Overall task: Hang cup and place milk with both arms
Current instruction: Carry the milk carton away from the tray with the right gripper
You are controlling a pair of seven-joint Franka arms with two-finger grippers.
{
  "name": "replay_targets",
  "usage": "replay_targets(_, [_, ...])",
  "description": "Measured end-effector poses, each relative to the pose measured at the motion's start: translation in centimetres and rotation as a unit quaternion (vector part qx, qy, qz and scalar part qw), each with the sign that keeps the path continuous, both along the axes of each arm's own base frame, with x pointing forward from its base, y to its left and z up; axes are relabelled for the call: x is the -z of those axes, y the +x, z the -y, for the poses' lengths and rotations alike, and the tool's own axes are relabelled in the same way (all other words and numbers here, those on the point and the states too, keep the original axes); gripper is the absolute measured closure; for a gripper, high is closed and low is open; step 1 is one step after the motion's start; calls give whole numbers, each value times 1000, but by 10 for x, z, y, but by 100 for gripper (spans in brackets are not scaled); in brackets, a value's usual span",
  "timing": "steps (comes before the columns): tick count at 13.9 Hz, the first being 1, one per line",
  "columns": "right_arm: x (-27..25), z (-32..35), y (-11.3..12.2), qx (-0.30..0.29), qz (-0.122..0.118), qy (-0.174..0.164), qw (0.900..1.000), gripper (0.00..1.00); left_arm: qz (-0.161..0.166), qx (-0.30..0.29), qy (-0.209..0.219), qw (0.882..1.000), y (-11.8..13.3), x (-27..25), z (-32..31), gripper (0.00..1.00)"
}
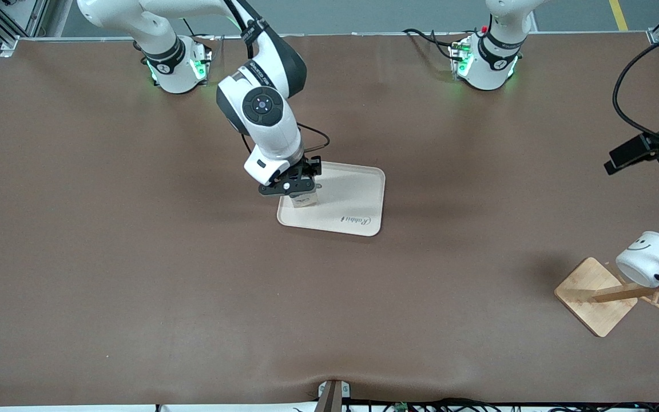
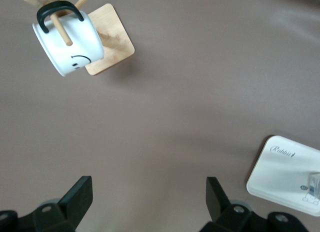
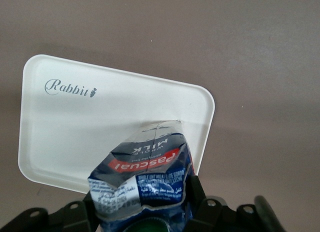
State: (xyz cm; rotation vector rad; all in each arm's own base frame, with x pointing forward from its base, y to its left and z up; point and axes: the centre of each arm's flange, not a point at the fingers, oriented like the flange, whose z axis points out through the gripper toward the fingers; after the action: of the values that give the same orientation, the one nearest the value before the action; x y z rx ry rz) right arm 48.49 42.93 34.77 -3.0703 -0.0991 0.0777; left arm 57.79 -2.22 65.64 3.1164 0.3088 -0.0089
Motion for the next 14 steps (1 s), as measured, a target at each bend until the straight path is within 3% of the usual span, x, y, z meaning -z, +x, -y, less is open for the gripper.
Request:
replay_targets(2, [-15, 1, 8, 6, -4, -1, 1000, 31, -4, 5, 3, 1000, -5, -3, 5, 0])
replay_targets(5, [-92, 45, 49, 60, -72, 7, 996, 32, -10, 16, 17, 1000, -18, -2, 25, 0])
replay_targets(7, [-132, 100, 78, 94, -97, 17, 991, 35, -16, 19, 32, 999, -34, 1, 35, 0])
replay_targets(9, [-142, 145, 93, 108, -114, 11, 987, 44, -18, 18, 39, 999, -49, 0, 32, 0])
replay_targets(12, [-149, 195, 103, 132, -96, -36, 986, 44, -10, 13, 41, 999, -66, -11, 18, 0])
replay_targets(14, [-152, 249, 106, 154, -94, -45, 983, 44, -4, 13, 41, 999, -72, -18, 13, 0])
